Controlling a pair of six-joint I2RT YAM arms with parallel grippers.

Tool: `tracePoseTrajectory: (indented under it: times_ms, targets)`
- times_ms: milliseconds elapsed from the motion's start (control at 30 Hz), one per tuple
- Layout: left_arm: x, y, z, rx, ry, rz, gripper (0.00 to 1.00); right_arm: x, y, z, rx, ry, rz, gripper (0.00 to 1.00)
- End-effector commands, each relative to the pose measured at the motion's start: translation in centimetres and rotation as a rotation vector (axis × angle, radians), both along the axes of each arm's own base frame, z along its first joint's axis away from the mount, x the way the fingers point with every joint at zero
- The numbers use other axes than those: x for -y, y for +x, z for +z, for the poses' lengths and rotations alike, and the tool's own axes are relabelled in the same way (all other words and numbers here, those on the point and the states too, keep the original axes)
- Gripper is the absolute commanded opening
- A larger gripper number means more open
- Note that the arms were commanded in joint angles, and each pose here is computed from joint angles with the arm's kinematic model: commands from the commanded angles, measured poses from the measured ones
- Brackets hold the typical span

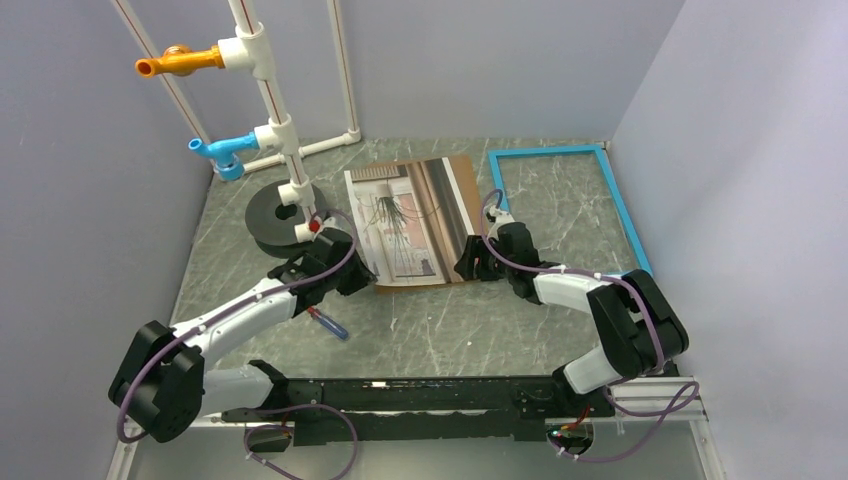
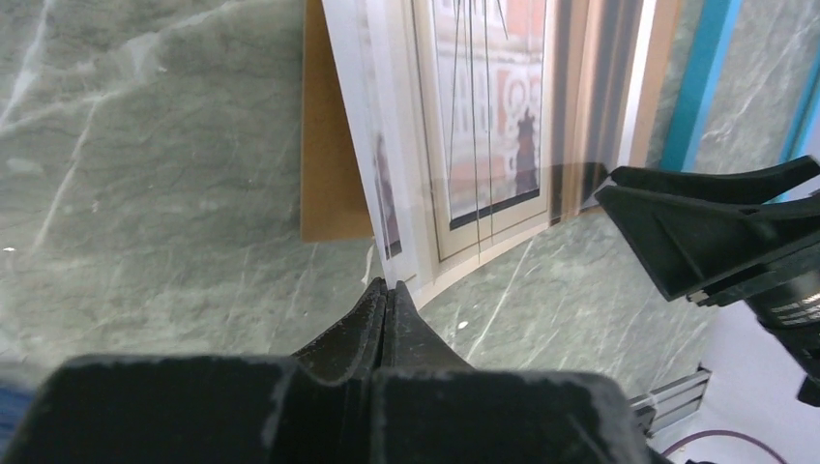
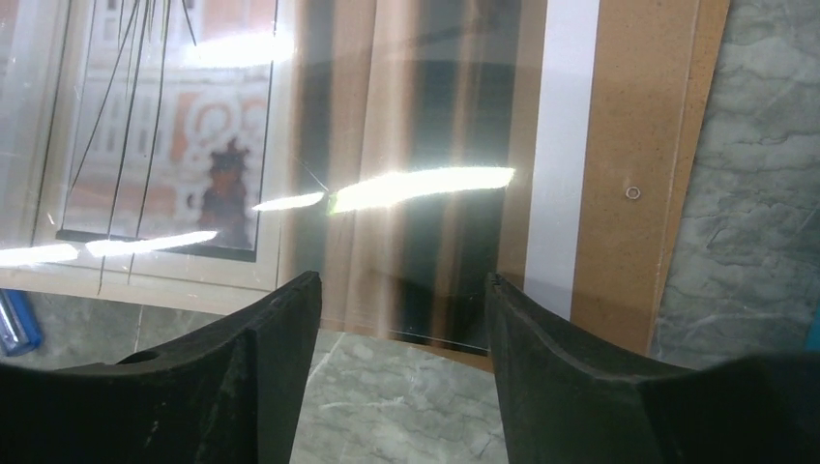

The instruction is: Take the photo out of the frame

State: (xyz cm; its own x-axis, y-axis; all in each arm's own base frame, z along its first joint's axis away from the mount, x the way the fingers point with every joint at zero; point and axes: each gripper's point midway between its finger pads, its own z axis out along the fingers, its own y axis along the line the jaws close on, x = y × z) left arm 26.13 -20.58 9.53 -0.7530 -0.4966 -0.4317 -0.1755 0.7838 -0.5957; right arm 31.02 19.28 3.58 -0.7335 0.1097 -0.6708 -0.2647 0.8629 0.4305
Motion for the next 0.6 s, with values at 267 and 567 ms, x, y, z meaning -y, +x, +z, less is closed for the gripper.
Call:
tracePoseTrajectory:
  times_ms: [267, 567]
  targets:
    - [0.4, 1.6, 6.0, 0.130, 0.135, -0.107, 0.00, -1.0, -0.4, 3.0, 0.155, -0.032, 0.054, 0.75]
    - [0.1, 1.8, 7.9, 0.149, 0.206, -0.121, 0.00, -1.5, -0.9, 4.4, 0.224, -0.014, 0.080, 0.85]
